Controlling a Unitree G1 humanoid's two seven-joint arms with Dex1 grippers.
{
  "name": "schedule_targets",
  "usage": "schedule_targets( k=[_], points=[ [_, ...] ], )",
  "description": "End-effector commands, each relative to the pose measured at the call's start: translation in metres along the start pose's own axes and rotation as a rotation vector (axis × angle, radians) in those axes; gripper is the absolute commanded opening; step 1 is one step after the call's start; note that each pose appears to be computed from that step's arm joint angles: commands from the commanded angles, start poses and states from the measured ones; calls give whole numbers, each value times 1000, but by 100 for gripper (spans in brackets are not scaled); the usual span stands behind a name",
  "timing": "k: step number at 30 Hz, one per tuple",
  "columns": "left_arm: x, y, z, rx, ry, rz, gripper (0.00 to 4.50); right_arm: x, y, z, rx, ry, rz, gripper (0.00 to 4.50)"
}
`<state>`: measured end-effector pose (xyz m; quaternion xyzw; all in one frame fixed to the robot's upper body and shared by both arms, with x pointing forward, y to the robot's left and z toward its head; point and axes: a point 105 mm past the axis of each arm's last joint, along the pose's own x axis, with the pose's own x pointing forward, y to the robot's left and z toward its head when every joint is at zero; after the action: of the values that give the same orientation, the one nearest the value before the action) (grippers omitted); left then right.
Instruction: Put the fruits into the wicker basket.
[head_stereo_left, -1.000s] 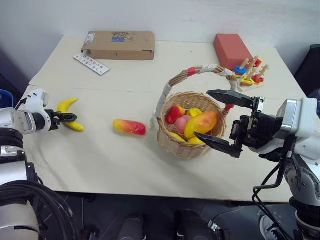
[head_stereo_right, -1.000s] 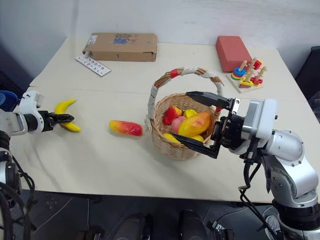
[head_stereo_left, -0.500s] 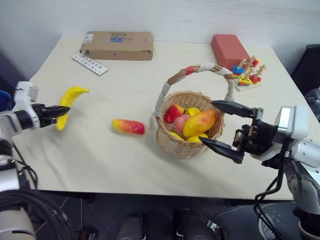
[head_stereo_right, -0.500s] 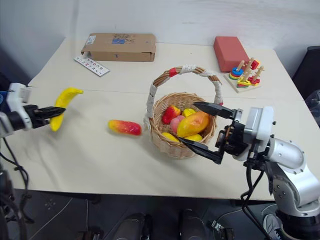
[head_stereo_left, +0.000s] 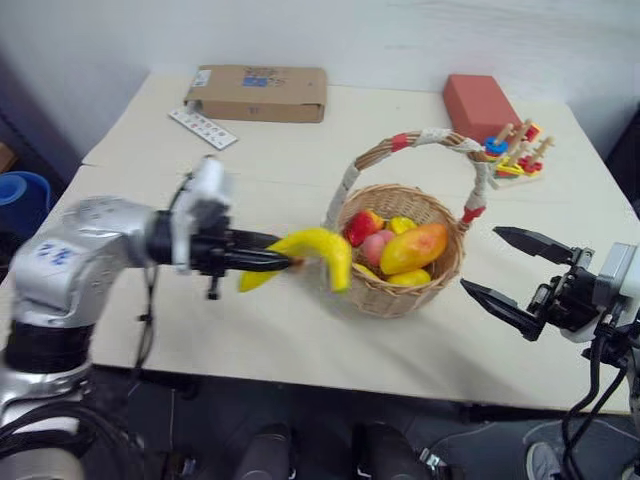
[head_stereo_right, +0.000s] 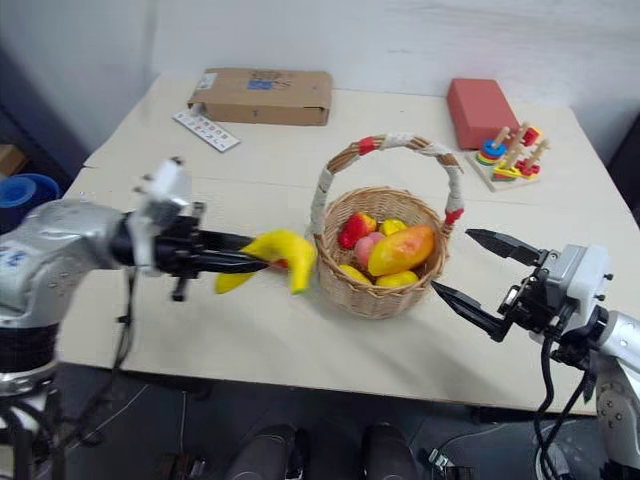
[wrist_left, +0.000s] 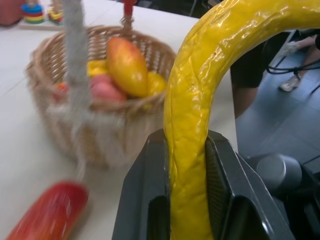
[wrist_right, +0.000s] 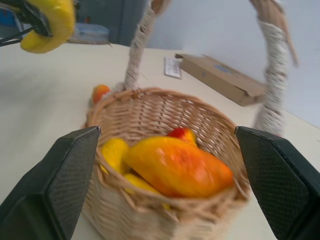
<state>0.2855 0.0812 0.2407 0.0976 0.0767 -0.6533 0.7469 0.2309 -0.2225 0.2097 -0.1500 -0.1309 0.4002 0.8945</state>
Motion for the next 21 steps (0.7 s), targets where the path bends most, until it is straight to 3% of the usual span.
schedule_targets(
  k=[1,10,16,21],
  points=[
    [30,1,15,-22,-9,54,54,-6,4,11,-53,-15,-14,450],
    [61,18,24,67,13,185,54,-4,21,11,-24,-23,-47,450],
    [64,22,24,152,-2,172,253,-2,25,12,-22,-34,-68,450],
    [53,14,39,285,-85,87,405,0,25,12,-23,-34,-71,450]
  ],
)
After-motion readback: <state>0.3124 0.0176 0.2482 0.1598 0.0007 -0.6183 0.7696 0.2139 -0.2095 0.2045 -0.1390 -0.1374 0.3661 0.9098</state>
